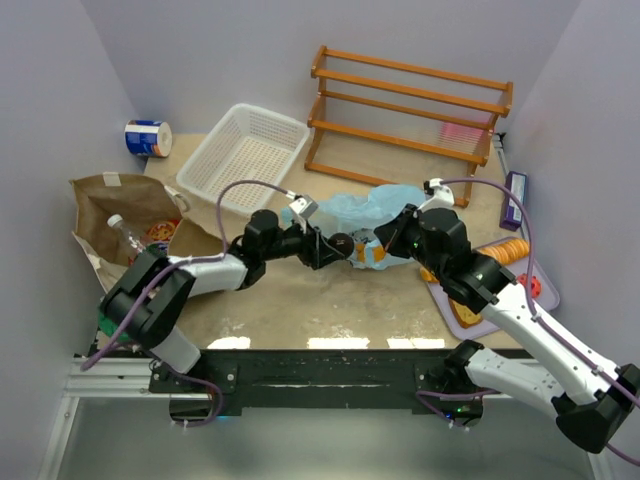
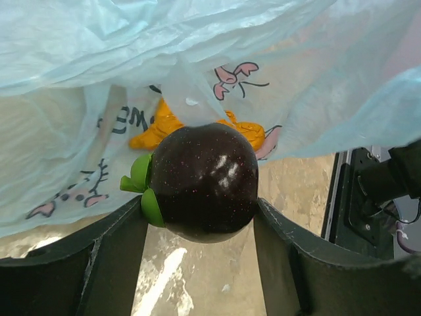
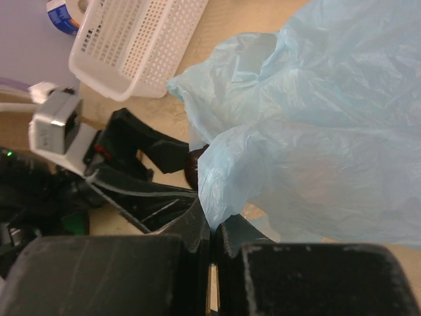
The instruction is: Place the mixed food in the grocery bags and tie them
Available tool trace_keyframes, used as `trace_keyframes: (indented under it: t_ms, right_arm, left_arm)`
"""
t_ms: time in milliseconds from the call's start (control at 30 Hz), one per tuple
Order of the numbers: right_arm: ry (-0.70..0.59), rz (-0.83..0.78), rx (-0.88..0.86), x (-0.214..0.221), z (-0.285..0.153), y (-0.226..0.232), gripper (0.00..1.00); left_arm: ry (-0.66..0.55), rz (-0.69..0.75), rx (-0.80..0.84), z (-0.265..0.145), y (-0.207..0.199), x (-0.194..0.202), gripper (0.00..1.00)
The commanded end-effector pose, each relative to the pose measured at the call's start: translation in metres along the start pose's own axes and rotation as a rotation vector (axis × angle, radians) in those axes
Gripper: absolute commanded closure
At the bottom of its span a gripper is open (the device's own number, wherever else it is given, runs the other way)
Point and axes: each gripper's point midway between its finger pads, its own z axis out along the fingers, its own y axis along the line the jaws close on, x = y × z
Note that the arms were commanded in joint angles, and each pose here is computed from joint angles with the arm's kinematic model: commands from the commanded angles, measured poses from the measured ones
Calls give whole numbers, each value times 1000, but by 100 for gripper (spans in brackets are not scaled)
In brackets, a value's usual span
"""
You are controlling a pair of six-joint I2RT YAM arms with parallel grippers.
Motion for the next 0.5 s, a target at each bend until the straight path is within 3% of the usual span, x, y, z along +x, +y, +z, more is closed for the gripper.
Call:
trace_keyframes:
  t_ms: [0, 133, 167, 233, 333, 367, 433, 467]
  right_arm:
    - [-27, 27, -51, -4, -2, 9, 100]
    - [-8, 31, -54, 1, -1, 8, 100]
    - [-7, 33, -56, 1, -2, 8, 100]
    - [-9, 34, -53, 2, -2, 7, 100]
    - [-7, 32, -45, 2, -2, 6, 100]
    - [-6, 30, -46, 2, -2, 6, 100]
    - [-8, 26, -37, 1, -2, 5, 100]
    - [-9, 22, -32, 1, -1, 4, 100]
  left_arm:
    - [-21, 47, 66, 43, -7, -18, 81]
    - [-103, 11, 59, 69, 2, -36, 84]
    - [-130, 14, 67, 77, 3, -49, 80]
    - [-91, -24, 78, 93, 12, -35, 74]
    - [-77, -53, 93, 111, 20, -27, 56]
    - [-79, -52, 101, 115, 20, -28, 43]
    - [-62, -61, 112, 119, 23, -21, 30]
    - [-65, -57, 113, 120, 24, -23, 15]
